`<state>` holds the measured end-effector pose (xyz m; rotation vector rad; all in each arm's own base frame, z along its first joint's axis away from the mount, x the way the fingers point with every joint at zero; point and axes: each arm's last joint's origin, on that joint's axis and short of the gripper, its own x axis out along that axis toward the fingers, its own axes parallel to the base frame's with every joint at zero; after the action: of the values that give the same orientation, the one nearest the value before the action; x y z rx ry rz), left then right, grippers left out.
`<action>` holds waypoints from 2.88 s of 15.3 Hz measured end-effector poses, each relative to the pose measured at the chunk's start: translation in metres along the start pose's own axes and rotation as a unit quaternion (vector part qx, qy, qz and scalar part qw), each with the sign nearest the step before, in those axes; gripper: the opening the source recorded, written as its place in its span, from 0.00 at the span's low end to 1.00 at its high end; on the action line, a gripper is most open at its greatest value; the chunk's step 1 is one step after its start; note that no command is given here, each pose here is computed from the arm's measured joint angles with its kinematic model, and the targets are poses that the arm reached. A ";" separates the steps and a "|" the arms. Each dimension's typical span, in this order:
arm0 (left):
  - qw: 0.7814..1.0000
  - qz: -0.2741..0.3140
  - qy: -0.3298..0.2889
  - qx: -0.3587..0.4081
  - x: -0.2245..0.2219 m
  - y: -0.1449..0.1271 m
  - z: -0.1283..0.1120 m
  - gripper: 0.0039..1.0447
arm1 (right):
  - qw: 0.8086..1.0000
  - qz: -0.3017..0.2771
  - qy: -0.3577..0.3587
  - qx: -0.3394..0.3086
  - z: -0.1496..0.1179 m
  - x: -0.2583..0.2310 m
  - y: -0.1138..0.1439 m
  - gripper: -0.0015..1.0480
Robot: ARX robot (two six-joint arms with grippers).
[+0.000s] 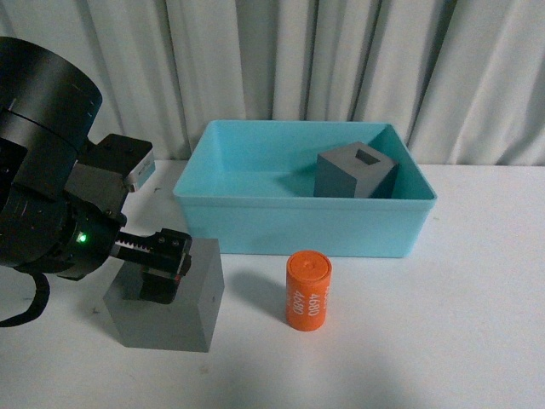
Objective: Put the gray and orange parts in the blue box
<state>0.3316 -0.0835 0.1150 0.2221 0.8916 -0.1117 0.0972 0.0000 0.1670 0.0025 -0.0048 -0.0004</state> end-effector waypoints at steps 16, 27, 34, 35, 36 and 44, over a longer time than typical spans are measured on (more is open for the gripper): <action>0.999 -0.038 0.014 0.017 -0.022 0.009 0.019 0.18 | 1.000 0.000 0.000 0.000 0.000 0.000 0.000 0.94; 0.998 -0.059 -0.008 -0.007 -0.055 0.032 0.062 0.18 | 1.000 0.000 0.000 0.000 0.000 0.000 0.000 0.94; 0.993 -0.086 -0.075 -0.027 -0.091 0.012 0.141 0.18 | 1.000 0.000 0.000 0.000 0.000 0.000 0.000 0.94; 0.993 -0.093 -0.073 -0.028 -0.088 -0.002 0.150 0.18 | 1.000 0.000 0.000 0.000 0.000 0.000 0.000 0.94; 0.992 -0.101 -0.068 -0.028 -0.081 -0.017 0.157 0.18 | 1.000 0.000 0.000 0.000 0.000 0.000 0.000 0.94; 0.993 -0.082 -0.070 -0.044 -0.038 -0.066 0.212 0.18 | 1.000 0.000 0.000 0.000 0.000 0.000 0.000 0.94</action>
<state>0.4563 -0.1979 0.2637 0.0580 0.7721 -0.2372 0.0972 0.0000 0.1670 0.0025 -0.0048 -0.0004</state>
